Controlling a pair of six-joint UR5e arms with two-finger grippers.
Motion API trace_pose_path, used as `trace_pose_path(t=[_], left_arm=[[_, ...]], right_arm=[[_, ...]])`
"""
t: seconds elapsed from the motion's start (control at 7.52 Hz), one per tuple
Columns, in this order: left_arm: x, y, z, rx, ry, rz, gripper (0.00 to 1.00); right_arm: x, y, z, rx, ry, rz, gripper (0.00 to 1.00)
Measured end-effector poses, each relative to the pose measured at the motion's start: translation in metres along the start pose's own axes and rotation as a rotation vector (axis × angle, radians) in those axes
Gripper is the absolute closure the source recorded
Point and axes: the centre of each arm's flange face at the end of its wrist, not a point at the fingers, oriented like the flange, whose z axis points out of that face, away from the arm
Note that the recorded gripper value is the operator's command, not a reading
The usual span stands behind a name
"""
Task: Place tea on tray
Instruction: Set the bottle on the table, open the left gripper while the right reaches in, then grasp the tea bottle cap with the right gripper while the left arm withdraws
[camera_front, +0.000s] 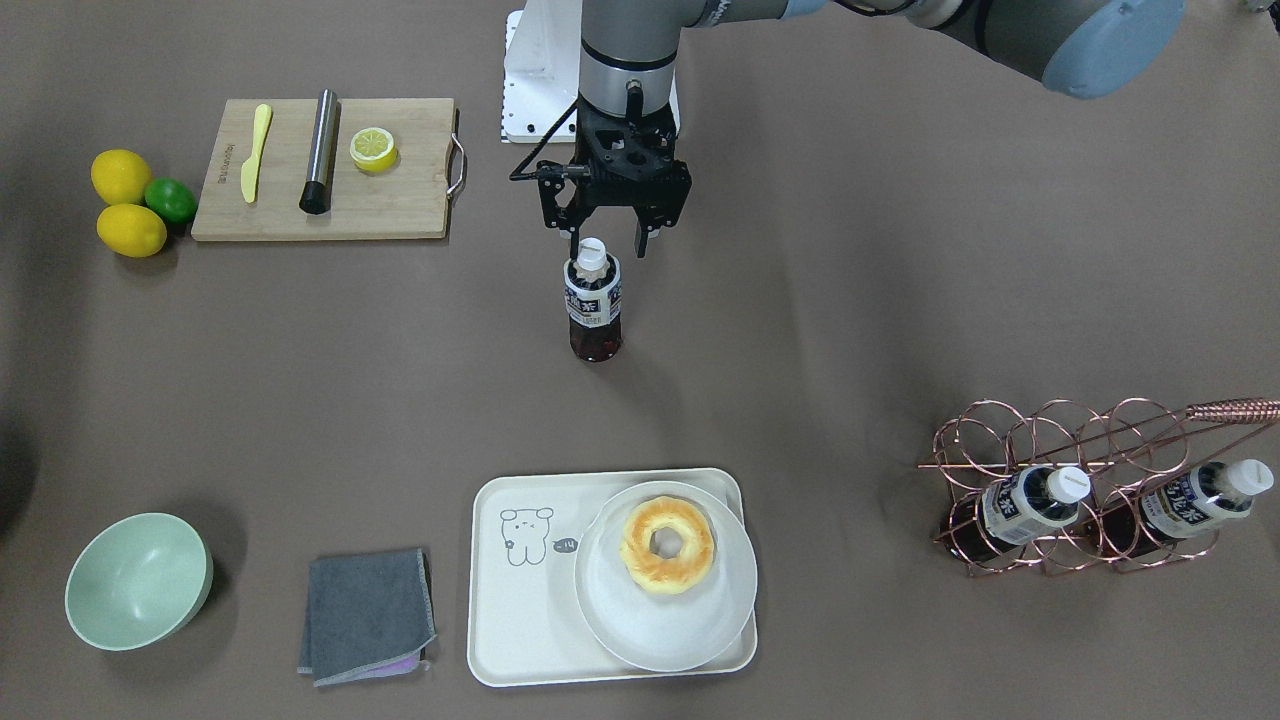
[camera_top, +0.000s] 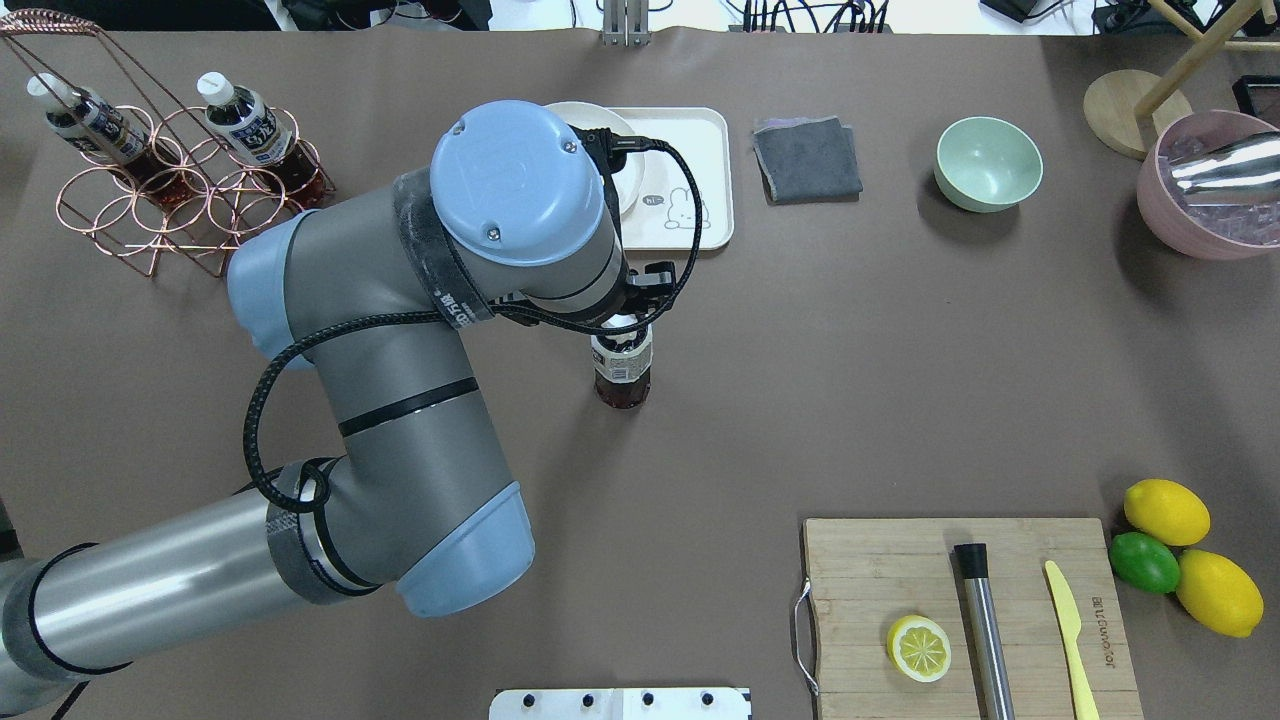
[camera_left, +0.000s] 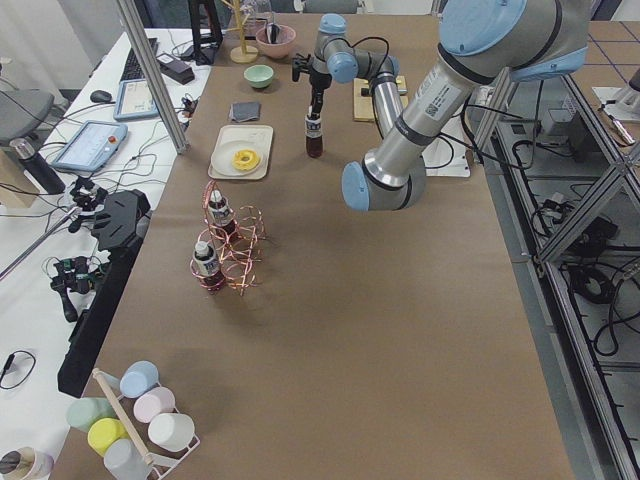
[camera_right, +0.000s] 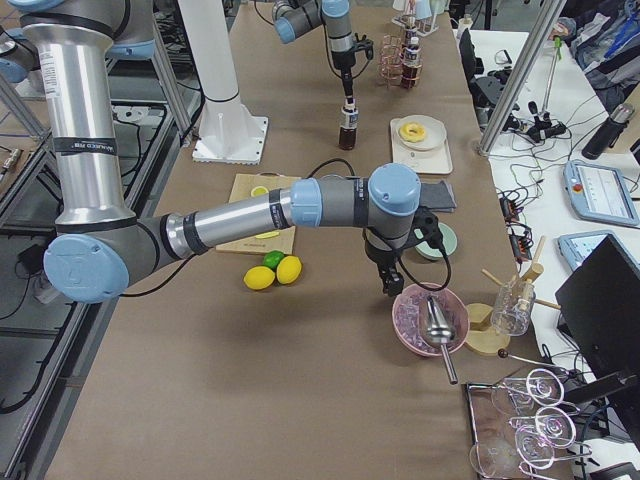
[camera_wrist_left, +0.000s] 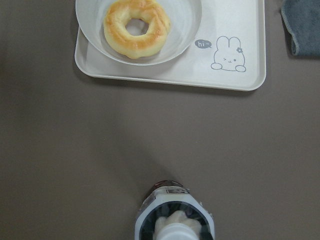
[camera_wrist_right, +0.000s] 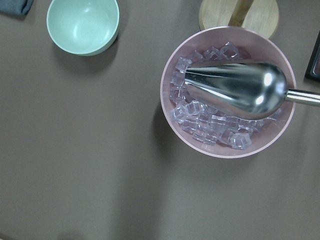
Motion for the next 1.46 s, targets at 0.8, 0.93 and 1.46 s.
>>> trace_pose_path(t=[0.8,0.93,1.46], left_arm=[[-0.144,-0.069,-0.002,-0.02,0.176,0.031,0.16],[-0.181,-0.087,-0.014,-0.042,0.181,0.056,0.16],[-0.311,-0.132,-0.063,-0.054,0.177,0.137,0.16]], right_arm=[[-0.235,-0.093,-0.022,0.066,-0.078,0.247,0.01],[-0.29,-0.112,-0.017,0.065,-0.091,0.283,0.01],[-0.509,-0.136,0.04,0.06,-0.096,0.38,0.02]])
